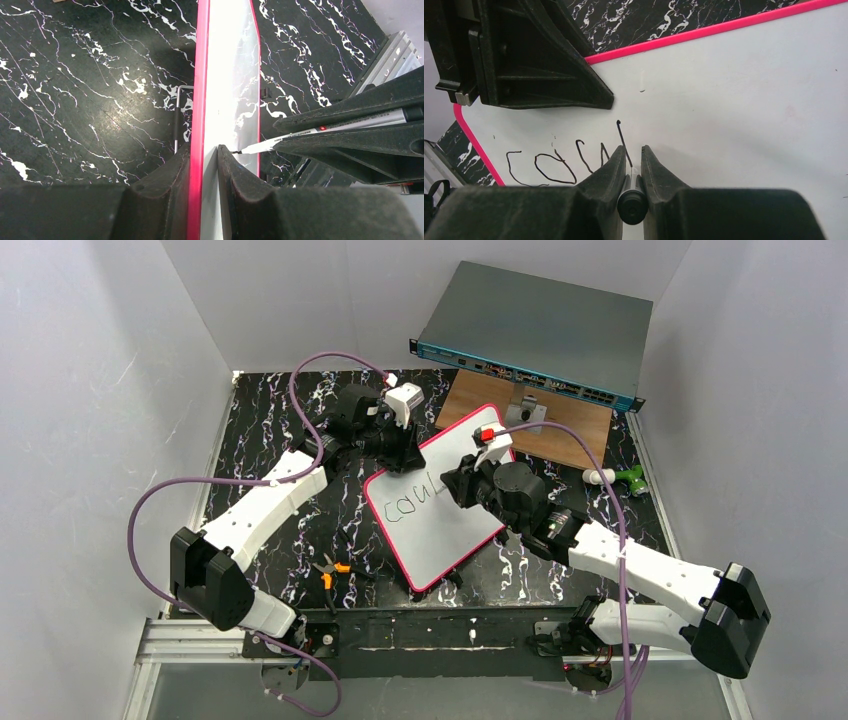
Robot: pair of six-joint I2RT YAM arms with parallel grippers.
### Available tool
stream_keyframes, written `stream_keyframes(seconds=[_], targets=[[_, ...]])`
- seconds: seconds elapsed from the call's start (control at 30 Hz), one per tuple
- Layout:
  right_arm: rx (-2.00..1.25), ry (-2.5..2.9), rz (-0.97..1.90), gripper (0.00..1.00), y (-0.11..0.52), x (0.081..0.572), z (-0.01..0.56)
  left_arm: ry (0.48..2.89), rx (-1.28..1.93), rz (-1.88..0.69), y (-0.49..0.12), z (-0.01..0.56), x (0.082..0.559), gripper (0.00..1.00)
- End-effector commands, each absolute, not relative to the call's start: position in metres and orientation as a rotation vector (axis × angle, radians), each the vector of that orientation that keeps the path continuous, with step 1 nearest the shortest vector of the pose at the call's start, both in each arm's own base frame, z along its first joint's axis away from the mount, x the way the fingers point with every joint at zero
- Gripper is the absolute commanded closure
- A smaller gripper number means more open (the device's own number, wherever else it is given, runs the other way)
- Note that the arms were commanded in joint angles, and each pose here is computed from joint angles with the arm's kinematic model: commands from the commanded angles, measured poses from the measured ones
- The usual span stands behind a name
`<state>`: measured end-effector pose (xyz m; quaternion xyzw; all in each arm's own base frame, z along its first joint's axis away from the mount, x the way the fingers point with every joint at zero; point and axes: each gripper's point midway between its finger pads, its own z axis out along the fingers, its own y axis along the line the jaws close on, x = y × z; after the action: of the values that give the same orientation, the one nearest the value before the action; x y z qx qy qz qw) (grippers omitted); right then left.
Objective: Write a sentence on the whiteboard
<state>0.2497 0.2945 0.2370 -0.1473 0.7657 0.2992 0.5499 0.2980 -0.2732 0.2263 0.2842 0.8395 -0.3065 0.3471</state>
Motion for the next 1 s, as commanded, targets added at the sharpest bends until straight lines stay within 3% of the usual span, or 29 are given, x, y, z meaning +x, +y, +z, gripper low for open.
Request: stream_keyframes(seconds=[0.0,0.97], targets=[[-0.345,1.8,0.702,0.99,0.297,0.256,0.243,2.064,0.741,-0.745,-0.27,0.257,0.308,1.0],[-0.353,1.708,0.686,0.99,0.313,0.275,0.289,2.068,0.741,-0.742,-0.27,0.256,0.309,1.0]])
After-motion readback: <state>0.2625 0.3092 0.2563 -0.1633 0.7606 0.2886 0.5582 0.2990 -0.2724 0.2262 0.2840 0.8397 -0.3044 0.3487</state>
